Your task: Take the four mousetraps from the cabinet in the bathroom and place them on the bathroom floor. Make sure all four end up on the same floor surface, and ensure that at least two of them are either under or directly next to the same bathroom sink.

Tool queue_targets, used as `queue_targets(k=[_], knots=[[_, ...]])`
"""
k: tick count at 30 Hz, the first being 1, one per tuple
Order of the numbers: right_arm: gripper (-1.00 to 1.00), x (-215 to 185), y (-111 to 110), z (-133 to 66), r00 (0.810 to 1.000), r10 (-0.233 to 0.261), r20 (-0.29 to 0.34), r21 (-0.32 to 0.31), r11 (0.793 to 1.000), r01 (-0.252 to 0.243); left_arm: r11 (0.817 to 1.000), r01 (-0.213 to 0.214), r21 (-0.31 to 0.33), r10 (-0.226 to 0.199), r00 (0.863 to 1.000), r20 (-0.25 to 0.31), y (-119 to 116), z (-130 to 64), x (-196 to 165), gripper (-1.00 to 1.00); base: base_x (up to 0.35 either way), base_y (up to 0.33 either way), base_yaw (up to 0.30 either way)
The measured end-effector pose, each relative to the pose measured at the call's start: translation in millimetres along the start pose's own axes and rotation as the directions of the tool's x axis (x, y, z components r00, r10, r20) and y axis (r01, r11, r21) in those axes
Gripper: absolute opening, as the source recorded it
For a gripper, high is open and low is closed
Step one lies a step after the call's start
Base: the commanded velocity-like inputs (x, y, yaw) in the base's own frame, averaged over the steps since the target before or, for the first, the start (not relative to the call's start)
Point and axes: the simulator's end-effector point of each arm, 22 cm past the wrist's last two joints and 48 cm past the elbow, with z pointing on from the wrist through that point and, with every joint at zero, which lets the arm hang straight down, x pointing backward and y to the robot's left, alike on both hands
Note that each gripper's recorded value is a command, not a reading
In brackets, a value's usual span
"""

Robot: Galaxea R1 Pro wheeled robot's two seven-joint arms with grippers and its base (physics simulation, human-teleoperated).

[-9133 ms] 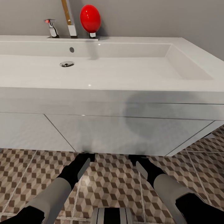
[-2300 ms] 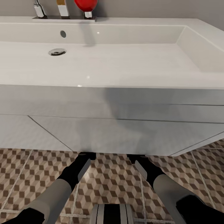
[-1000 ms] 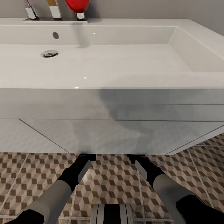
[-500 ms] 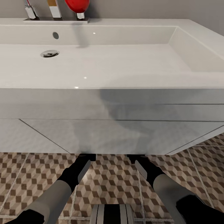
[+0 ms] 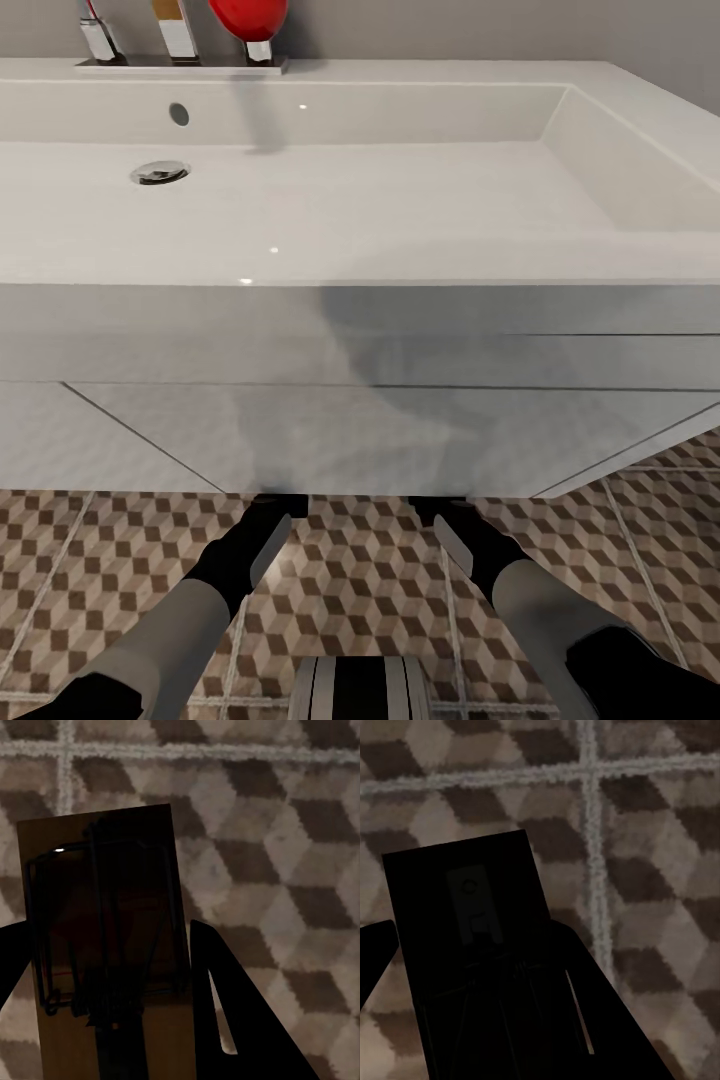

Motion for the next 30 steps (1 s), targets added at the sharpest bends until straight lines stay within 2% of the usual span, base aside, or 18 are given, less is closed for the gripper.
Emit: queue_targets(k=[30], knots=[[-1.0,0.7,0.1,5.9,1.0,0.0,-0.003,0.0,1.0,0.0,1.0,-0.004,0.002,0.004,1.0,-0.006,-1.6,5.7,2.3,-1.0,0.0,0.0,0.0]])
